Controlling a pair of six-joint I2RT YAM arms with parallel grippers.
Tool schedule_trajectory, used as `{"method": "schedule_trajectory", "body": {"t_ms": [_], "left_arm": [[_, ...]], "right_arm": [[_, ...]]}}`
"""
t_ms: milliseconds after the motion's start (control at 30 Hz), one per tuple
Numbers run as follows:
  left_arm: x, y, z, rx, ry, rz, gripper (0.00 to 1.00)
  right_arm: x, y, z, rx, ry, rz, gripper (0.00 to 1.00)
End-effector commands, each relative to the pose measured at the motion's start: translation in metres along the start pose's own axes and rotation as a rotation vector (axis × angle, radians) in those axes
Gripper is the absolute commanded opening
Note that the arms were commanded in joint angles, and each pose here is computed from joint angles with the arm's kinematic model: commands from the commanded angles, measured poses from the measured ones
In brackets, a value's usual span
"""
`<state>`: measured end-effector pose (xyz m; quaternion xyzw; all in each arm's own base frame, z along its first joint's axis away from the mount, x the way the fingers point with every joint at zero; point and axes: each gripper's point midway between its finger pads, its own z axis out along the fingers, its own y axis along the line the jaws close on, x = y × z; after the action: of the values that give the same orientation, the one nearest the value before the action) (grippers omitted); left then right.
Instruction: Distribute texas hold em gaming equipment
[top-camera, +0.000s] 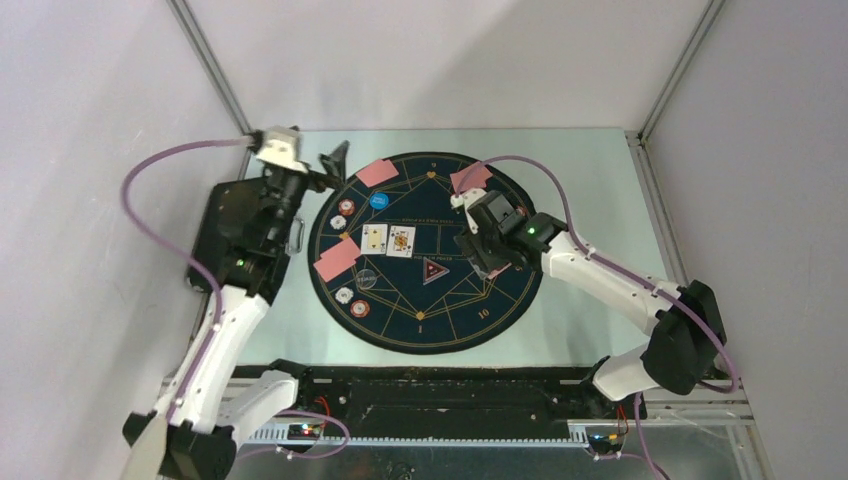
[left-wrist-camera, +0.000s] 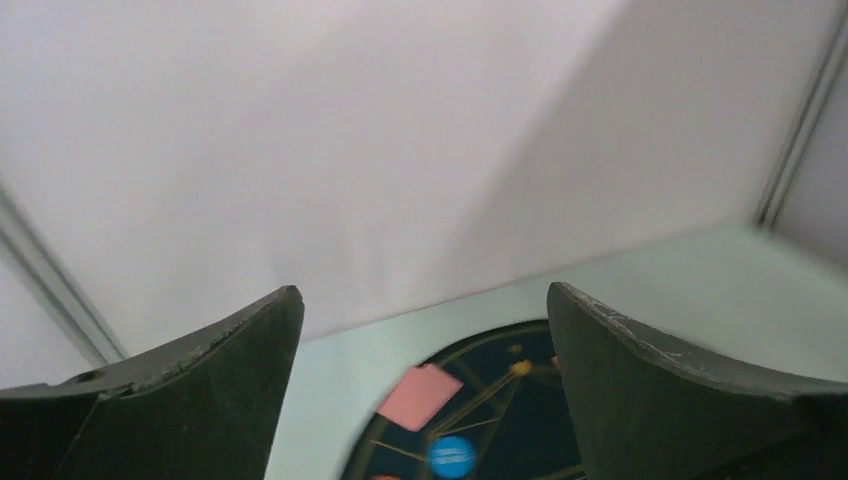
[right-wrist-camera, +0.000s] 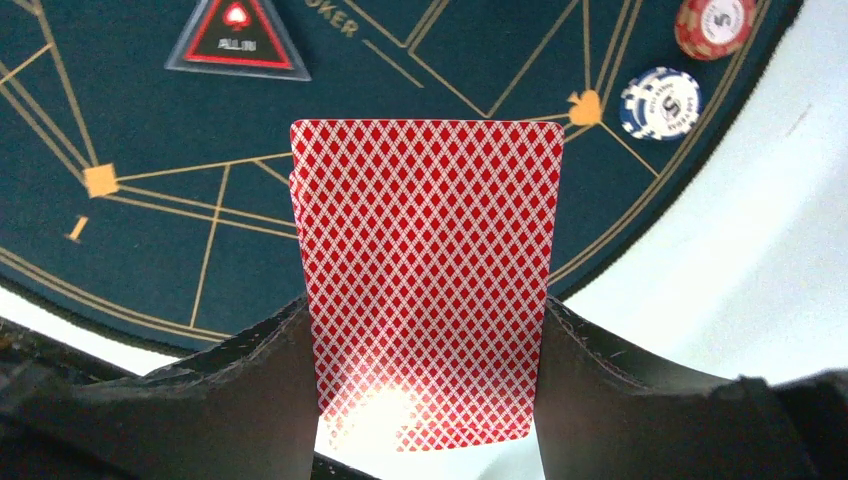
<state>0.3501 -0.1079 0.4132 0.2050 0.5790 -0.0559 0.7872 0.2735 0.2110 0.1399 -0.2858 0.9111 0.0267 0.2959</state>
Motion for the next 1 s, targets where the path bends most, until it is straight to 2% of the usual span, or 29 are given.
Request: {"method": "schedule_trajectory", "body": {"t_ms": [0, 100, 267, 333, 400, 500, 633, 767, 967], "left_arm": [[-0.004, 0.026, -0.030, -0.304, 0.000, -0.615, 1.00], [0.042, -0.027, -0.043, -0.144, 0.093, -0.832, 1.00], [0.113, -0.100, -0.069, 0.046, 0.338, -1.092, 1.00], [0.126, -0.135, -0.080, 0.194, 0.429, -1.234, 1.00], [0.129, -0.157, -0.088, 0.306, 0.466, -1.312, 1.00], [0.134, -0.179, -0.095, 0.382, 0.513, -1.356, 1.00], [0.136, -0.213, -0.101, 0.492, 0.612, -1.313, 1.00], [0.133, -0.234, -0.098, 0.578, 0.656, -1.297, 1.00], [0.140, -0.254, -0.093, 0.604, 0.718, -1.261, 1.00]], "right_arm": [[-0.015, 0.016, -0.016, -0.052, -0.109, -0.051, 0.00], [-0.012, 0.030, -0.020, -0.120, -0.123, -0.087, 0.00], [-0.001, 0.048, -0.024, -0.180, -0.115, -0.143, 0.00], [0.002, 0.053, -0.023, -0.208, -0.124, -0.173, 0.00], [0.002, 0.058, -0.023, -0.232, -0.129, -0.188, 0.00], [0.003, 0.063, -0.024, -0.250, -0.134, -0.202, 0.00], [0.001, 0.070, -0.026, -0.269, -0.145, -0.223, 0.00], [0.000, 0.073, -0.027, -0.275, -0.152, -0.241, 0.00], [-0.002, 0.073, -0.033, -0.279, -0.175, -0.246, 0.00]]}}
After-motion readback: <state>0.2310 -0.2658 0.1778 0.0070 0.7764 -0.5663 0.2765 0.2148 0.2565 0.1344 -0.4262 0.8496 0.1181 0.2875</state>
